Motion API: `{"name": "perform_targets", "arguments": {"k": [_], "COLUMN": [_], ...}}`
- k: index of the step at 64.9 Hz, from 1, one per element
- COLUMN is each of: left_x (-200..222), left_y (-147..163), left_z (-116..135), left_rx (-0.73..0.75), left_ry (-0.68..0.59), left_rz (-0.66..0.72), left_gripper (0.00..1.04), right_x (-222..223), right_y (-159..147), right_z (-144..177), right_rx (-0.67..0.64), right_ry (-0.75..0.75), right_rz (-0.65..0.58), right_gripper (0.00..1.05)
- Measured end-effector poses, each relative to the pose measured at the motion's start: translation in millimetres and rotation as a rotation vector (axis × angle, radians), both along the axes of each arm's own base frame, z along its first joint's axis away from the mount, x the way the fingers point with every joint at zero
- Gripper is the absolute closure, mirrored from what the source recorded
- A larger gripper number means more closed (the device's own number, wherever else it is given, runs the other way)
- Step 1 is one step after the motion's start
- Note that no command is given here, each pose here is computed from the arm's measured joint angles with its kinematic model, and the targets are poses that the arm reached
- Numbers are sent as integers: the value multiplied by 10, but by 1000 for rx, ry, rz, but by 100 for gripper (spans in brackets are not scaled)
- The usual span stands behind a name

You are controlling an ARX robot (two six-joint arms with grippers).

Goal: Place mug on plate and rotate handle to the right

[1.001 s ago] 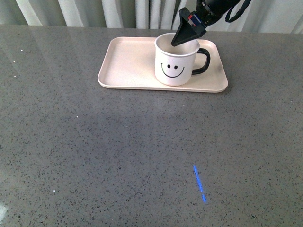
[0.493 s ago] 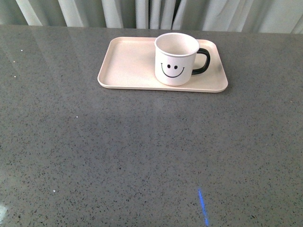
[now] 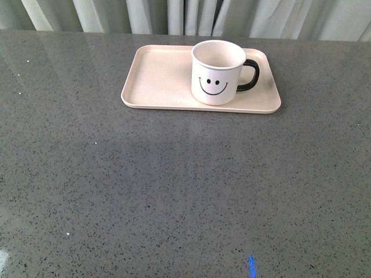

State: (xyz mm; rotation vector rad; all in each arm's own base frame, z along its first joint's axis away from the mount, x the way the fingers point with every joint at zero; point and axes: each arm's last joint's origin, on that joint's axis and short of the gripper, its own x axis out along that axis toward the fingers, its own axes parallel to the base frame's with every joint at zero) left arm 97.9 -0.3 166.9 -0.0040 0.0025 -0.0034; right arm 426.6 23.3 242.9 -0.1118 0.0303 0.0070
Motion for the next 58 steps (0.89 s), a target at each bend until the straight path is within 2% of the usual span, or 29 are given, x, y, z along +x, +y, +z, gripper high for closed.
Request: {"name": "perform_targets", "arguments": {"k": [5, 7, 14, 36, 58], "left_x": [0, 0, 0, 0, 0], "left_y": [0, 0, 0, 0, 0], "left_z": [0, 0, 0, 0, 0], "left_rx": [0, 0, 0, 0, 0], "left_ry": [0, 0, 0, 0, 0], "left_rz": [0, 0, 0, 0, 0], "left_gripper": [9, 9, 9, 9, 9], "right_x": [-334, -537, -1039, -1865, -2336], "right_y": [-48, -74, -116, -236, -235], "right_z": [35, -3, -383, -602, -696], "right_rx": [54, 75, 96, 101, 101], "right_ry": [-90, -108, -29, -17, -18], "right_rz": [-6, -9, -6, -9, -9], "right_gripper": [66, 74, 103, 103, 103]}}
